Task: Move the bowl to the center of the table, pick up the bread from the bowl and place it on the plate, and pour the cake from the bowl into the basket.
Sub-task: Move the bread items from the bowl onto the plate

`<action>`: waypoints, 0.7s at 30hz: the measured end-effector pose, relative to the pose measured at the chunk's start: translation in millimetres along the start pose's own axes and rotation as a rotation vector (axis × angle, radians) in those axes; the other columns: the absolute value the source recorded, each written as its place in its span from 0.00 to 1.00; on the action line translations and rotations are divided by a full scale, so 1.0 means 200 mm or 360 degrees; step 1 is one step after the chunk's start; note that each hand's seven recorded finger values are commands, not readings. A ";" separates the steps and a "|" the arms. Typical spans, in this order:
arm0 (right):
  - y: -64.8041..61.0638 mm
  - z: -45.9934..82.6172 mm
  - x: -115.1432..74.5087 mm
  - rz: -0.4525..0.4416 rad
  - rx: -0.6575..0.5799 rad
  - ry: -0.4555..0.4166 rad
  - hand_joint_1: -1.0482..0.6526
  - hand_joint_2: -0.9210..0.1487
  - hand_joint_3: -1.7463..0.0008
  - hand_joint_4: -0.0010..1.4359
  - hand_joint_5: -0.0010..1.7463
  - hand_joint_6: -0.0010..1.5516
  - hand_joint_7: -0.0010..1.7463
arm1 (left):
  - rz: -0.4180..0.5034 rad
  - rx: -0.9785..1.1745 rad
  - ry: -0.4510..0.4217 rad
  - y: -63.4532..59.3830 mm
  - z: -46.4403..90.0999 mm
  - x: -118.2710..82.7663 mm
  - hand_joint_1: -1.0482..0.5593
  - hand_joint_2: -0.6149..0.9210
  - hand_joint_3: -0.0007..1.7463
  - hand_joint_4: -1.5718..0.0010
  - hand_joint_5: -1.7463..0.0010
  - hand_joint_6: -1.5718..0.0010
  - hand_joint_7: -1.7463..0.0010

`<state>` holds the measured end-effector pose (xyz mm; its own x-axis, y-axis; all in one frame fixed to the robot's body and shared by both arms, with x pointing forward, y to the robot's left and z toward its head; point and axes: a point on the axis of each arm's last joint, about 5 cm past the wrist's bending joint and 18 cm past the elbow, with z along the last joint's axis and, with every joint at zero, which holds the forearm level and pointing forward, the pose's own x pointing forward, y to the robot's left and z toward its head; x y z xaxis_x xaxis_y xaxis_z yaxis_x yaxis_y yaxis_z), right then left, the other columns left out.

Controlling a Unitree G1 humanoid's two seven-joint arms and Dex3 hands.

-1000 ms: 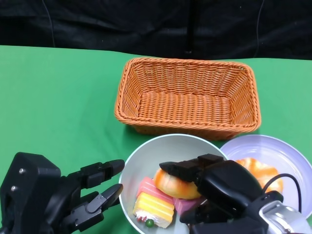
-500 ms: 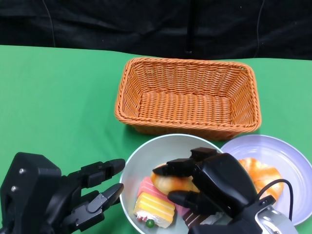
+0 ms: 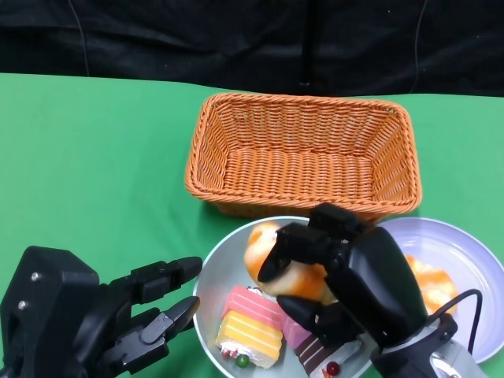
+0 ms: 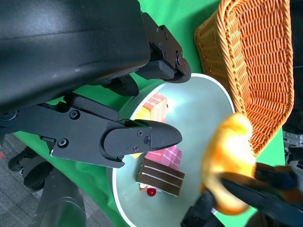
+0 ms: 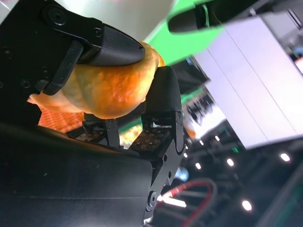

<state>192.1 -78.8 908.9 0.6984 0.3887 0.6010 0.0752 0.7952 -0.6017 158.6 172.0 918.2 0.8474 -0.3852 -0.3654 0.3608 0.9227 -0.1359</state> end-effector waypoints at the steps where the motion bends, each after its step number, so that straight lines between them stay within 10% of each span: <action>1: -0.01 0.00 0.00 -0.0018 0.0001 -0.0009 0.53 0.65 0.10 0.70 1.00 0.49 0.98 | 0.0000 -0.0003 0.0003 0.00 0.00 0.00 0.34 1.00 0.23 0.77 0.70 0.73 1.00; 21: -0.26 -0.02 -0.02 -0.0296 -0.0192 -0.0085 0.55 0.81 0.00 0.71 1.00 0.54 0.92 | 0.0053 -0.0026 -0.0041 0.05 0.00 0.04 0.34 1.00 0.23 0.77 0.70 0.73 1.00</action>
<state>187.8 -123.7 935.0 0.6259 0.2675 0.7326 0.2860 0.7952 -0.5347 168.4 178.0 913.6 0.8686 -0.3546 -0.3462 0.3261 0.9350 -0.1393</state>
